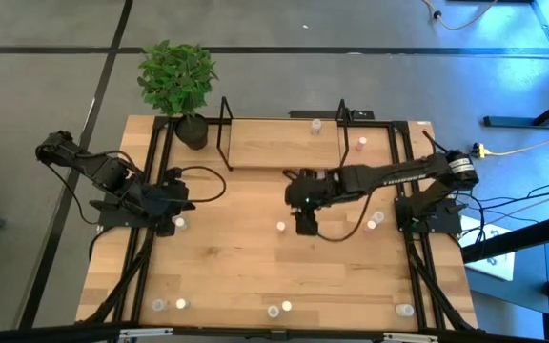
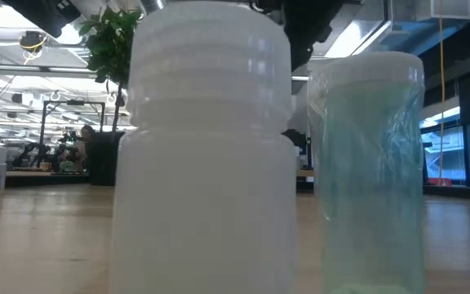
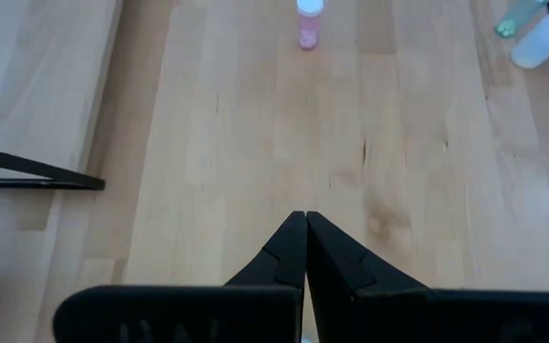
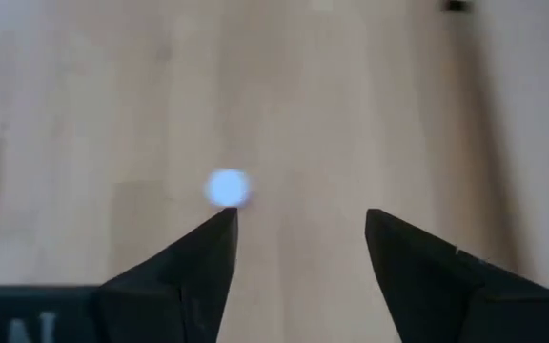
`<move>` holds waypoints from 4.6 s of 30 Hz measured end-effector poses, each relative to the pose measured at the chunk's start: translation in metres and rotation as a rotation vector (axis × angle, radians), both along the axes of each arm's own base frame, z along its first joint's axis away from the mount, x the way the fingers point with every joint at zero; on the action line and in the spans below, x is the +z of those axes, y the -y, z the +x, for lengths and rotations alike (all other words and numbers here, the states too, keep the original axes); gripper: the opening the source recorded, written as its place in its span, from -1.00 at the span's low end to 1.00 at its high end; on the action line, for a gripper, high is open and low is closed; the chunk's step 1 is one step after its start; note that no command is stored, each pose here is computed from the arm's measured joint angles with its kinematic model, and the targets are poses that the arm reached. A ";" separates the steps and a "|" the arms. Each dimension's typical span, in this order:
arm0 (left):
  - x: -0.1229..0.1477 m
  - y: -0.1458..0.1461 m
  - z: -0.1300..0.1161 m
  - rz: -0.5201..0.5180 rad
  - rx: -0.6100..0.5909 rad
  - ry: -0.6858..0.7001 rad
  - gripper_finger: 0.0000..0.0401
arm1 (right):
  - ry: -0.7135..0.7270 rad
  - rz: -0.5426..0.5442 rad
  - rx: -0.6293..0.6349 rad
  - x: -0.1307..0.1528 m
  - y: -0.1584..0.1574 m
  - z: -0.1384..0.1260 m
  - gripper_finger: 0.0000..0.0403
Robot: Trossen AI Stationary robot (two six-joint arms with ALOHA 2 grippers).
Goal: Pick and place medicine bottles onto shelf by color
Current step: Put the bottom left pink medicine bottle on the shelf
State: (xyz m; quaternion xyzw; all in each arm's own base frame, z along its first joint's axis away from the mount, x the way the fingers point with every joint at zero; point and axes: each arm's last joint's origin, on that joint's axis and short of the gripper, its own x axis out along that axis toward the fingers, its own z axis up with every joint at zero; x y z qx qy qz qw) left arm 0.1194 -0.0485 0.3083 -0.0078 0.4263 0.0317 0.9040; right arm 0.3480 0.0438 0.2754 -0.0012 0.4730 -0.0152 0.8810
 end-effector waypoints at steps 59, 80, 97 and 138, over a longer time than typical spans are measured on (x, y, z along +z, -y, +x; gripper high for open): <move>0.001 -0.001 0.001 0.032 0.033 0.025 -1.00 | -0.157 -0.018 0.131 -0.105 -0.024 0.047 0.15; 0.001 -0.001 0.001 0.029 0.033 0.031 -1.00 | -0.121 0.011 0.088 -0.111 -0.025 0.051 0.15; 0.001 -0.001 0.001 0.029 0.033 0.031 -1.00 | -0.119 0.013 0.082 -0.110 -0.024 0.051 -0.35; 0.003 -0.002 0.003 0.073 0.076 0.073 -1.00 | -0.015 0.066 -0.412 0.034 0.146 0.038 -0.39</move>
